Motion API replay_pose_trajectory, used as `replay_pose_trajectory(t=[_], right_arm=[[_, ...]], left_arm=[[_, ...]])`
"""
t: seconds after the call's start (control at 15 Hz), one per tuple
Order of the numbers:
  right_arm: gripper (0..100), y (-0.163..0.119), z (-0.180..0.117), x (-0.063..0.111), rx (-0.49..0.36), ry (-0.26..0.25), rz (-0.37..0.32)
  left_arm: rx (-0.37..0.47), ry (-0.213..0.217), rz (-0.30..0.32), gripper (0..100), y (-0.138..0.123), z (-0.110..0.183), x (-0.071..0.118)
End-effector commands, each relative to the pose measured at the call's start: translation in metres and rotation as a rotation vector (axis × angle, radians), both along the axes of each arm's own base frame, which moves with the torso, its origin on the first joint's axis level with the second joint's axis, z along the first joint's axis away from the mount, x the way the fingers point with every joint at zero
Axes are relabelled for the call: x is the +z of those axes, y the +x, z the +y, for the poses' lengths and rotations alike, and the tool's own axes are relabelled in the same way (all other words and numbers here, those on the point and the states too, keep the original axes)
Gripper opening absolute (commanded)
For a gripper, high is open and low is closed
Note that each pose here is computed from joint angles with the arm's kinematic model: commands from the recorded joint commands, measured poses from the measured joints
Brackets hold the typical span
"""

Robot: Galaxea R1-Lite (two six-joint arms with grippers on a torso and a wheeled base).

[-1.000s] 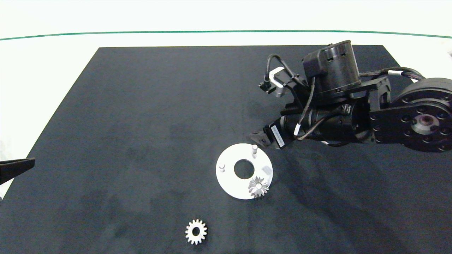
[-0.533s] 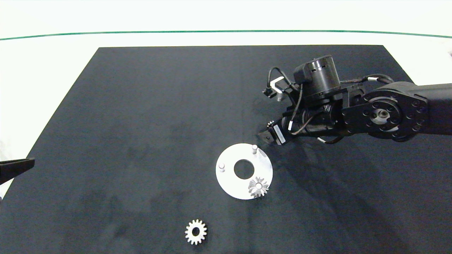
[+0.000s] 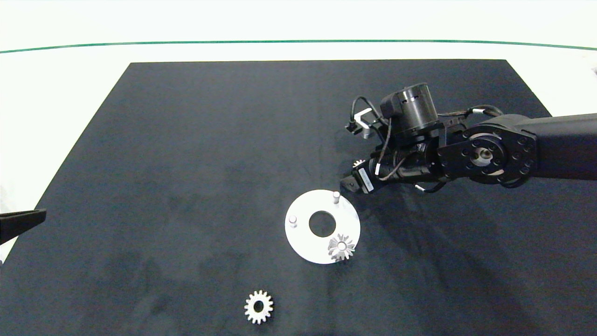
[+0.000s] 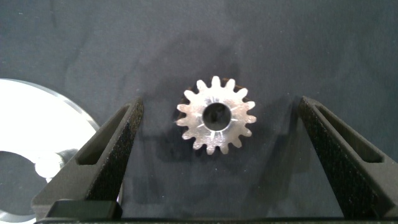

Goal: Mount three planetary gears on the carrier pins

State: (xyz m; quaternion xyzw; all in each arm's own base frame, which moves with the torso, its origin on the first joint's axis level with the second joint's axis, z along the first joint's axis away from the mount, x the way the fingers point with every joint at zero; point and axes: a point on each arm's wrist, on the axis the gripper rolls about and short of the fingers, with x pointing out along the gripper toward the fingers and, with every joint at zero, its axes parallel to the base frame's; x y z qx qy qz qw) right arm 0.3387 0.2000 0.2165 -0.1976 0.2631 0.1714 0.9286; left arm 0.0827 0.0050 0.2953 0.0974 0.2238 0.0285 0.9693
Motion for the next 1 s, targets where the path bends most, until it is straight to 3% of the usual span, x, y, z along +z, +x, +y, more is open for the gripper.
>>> replay_pose_trajectory(t=[0.07, 0.6, 1.0], right_arm=[[94, 0.0, 0.0, 0.001, 0.001, 0.003, -0.003], [79, 0.0, 0.002, 0.012, -0.002, 0.014, -0.006], [67, 0.005, 0.004, 0.001, -0.013, 0.007, 0.021]], left_arm=[[0.0, 0.002, 0.003, 100, 0.0, 0.0, 0.0], [-0.015, 0.001, -0.003, 100, -0.002, -0.001, 0.0], [-0.015, 0.001, -0.003, 100, -0.002, -0.001, 0.0]])
